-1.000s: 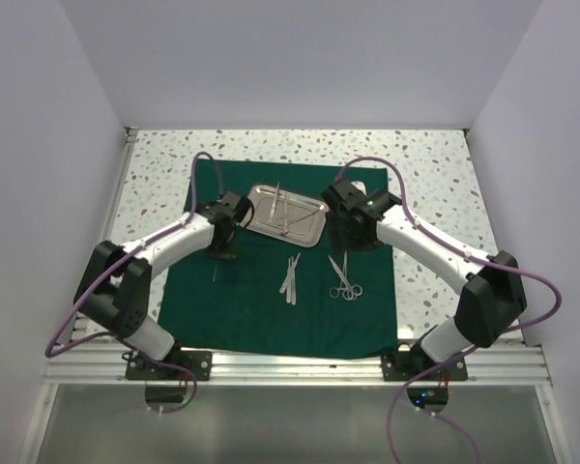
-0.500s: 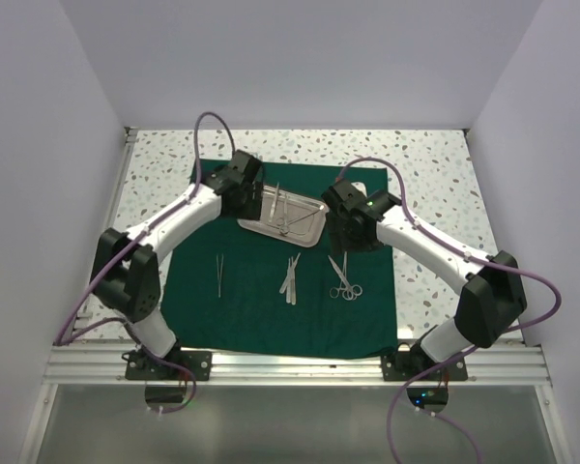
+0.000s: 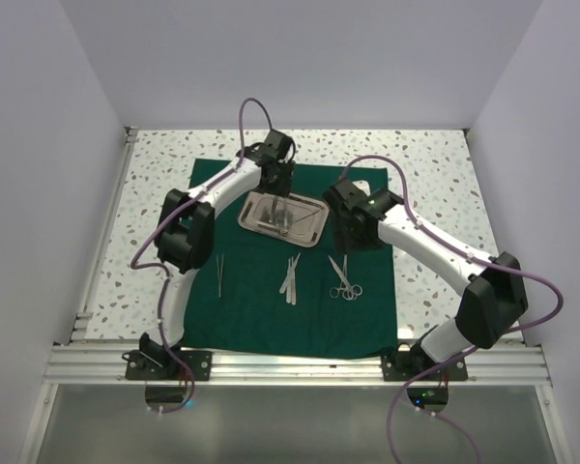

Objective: Open and lay out the surgical kit
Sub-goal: Pick up the medical item from the container.

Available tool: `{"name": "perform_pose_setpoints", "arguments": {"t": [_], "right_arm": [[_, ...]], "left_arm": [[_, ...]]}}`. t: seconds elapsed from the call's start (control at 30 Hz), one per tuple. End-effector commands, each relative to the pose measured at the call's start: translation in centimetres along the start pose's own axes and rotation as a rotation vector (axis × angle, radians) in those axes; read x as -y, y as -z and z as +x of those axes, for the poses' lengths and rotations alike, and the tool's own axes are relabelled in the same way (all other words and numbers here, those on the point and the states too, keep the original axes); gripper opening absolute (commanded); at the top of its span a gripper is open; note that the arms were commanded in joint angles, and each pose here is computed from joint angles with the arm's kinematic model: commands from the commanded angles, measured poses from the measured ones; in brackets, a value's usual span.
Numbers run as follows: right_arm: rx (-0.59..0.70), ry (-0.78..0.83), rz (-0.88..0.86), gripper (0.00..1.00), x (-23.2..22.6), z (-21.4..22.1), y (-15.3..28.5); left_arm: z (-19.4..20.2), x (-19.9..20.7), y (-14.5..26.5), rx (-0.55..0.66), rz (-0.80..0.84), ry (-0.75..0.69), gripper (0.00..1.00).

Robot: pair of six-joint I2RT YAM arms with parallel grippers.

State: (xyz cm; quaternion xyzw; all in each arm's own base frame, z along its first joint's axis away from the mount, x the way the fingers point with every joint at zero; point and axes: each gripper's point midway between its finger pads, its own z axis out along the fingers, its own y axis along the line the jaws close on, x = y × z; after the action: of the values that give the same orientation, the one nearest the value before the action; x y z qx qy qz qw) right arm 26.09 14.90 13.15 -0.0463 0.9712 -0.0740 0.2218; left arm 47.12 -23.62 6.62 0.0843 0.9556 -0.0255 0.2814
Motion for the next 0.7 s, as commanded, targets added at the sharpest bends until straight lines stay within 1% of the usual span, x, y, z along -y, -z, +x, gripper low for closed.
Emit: {"name": "perform_pose_setpoints", "arguments": {"t": [0.0, 0.1, 0.33, 0.43, 0.57, 0.6, 0.63, 0.67], "right_arm": [[0.053, -0.030, 0.026, 0.74, 1.4, -1.2, 1.7], [0.051, -0.027, 0.034, 0.74, 1.6, -1.3, 1.7], [0.046, -0.024, 0.036, 0.74, 1.9, -1.5, 1.4], [0.044, -0.015, 0.031, 0.74, 1.8, -1.6, 1.2], [0.045, -0.006, 0.022, 0.74, 1.6, -1.8, 1.2], [0.042, -0.007, 0.021, 0.74, 1.6, -1.8, 1.1], [0.046, -0.004, 0.017, 0.74, 1.5, -2.0, 1.1], [0.047, -0.004, 0.012, 0.74, 1.4, -2.1, 1.1]], "left_arm": [[-2.4, 0.8, 0.1, 0.048, 0.040, -0.004, 0.63], [-1.7, 0.9, -1.0, 0.026, 0.039, -0.003, 0.60], [0.0, 0.3, -2.7, -0.019, 0.009, 0.000, 0.44], [0.5, 0.2, -3.2, -0.029, 0.003, -0.001, 0.38], [0.9, 0.1, -3.9, -0.043, -0.004, -0.002, 0.36], [1.0, 0.1, -3.9, -0.044, -0.005, -0.004, 0.33], [1.0, 0.0, -4.0, -0.047, -0.006, -0.001, 0.24], [1.1, 0.0, -4.1, -0.049, -0.006, -0.005, 0.20]]}}
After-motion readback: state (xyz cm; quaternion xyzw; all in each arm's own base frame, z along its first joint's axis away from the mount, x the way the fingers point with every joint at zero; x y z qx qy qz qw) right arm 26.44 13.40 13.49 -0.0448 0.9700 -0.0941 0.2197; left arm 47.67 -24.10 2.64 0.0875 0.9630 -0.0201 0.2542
